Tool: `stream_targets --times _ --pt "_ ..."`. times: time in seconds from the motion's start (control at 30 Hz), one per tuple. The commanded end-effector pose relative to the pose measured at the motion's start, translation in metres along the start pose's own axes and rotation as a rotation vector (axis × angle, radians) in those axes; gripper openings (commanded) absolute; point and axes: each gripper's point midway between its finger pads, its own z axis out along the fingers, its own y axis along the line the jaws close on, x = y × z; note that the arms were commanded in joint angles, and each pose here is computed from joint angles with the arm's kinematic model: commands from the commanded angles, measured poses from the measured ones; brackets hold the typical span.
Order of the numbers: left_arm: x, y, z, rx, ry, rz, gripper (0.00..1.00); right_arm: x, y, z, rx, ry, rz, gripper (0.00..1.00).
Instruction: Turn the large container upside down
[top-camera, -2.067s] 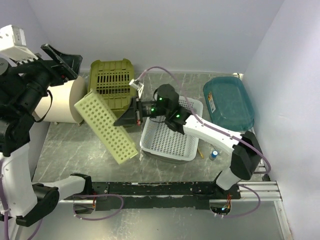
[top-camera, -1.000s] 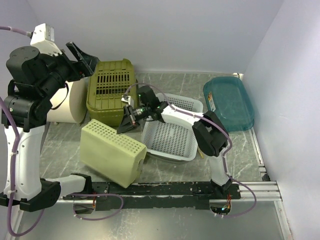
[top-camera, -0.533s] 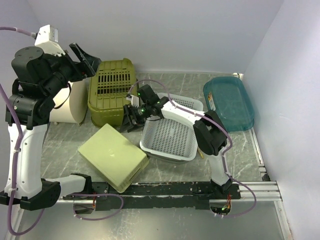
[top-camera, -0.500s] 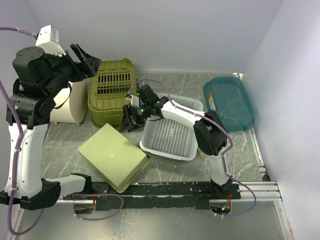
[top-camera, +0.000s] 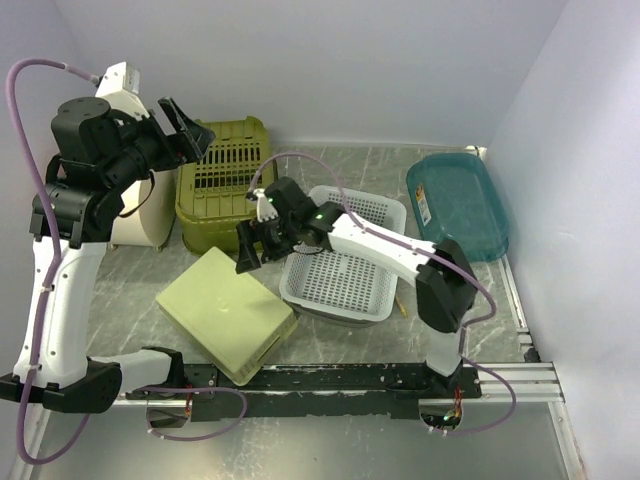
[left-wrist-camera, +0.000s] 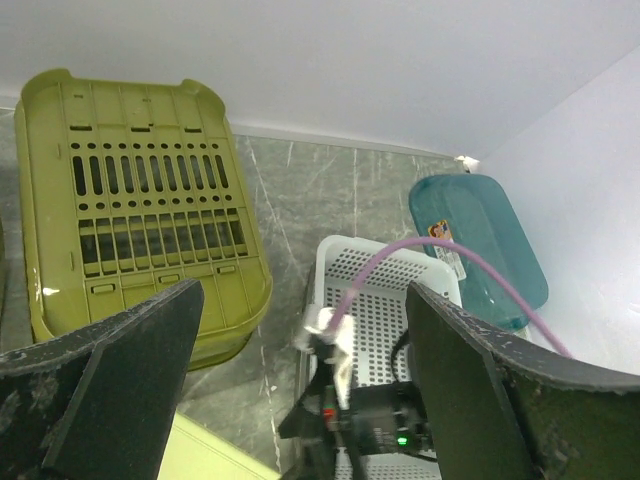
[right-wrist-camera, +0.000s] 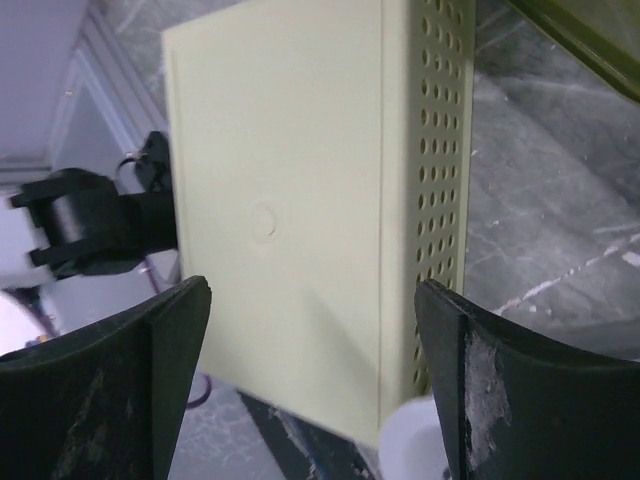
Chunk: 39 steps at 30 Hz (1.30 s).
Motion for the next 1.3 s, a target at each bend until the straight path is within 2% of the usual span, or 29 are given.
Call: stream_targets --times 0.0,0.13,0.27,0.37,0.47,0.53,0.57,0.6,0.7,0.77,1.0,1.27 --pt "-0.007 -0.011 -0.004 0.052 -0.029 0.003 0.93 0.011 -0.018 0.045 0.034 0.058 -0.043 0.84" --pt "-0.01 -0.01 -0.01 0.045 -0.036 0.016 0.93 0.025 -0.007 0.096 -0.04 0.142 -0.113 0.91" --pt "-0.011 -0.008 -0.014 0.03 -0.038 0.024 0.93 0.039 0.051 0.13 -0.25 0.235 -0.215 0.91" --pt "-0.011 -0.008 -0.017 0.026 -0.04 0.029 0.93 0.04 0.097 0.144 -0.365 0.241 -0.295 0.91" --pt "-0.012 -0.006 -0.017 0.018 -0.04 0.036 0.93 0.019 0.109 0.143 -0.311 0.155 -0.324 0.91" --pt "-0.012 -0.006 -0.017 0.018 -0.037 0.038 0.93 -0.001 0.087 0.13 -0.177 0.067 -0.306 0.91" --pt "-0.011 -0.007 -0.016 0.021 -0.035 0.038 0.93 -0.023 0.084 0.112 -0.13 -0.016 -0.304 0.92" --pt "-0.01 -0.006 -0.016 0.022 -0.034 0.038 0.93 -0.026 0.066 0.1 -0.072 -0.05 -0.277 0.92" --pt "-0.006 -0.006 -0.013 0.03 -0.026 0.036 0.93 -0.049 0.058 0.034 -0.043 -0.22 -0.236 0.96" --pt "-0.002 -0.007 -0.011 0.04 -0.017 0.037 0.93 -0.036 0.047 0.015 -0.043 -0.228 -0.252 0.96" --pt "0.002 -0.007 -0.004 0.051 -0.003 0.028 0.93 0.064 -0.008 0.011 0.094 0.001 -0.225 0.96" --pt "0.007 -0.007 0.0 0.055 0.011 0.016 0.93 0.114 0.0 0.007 0.059 0.077 -0.222 0.96"
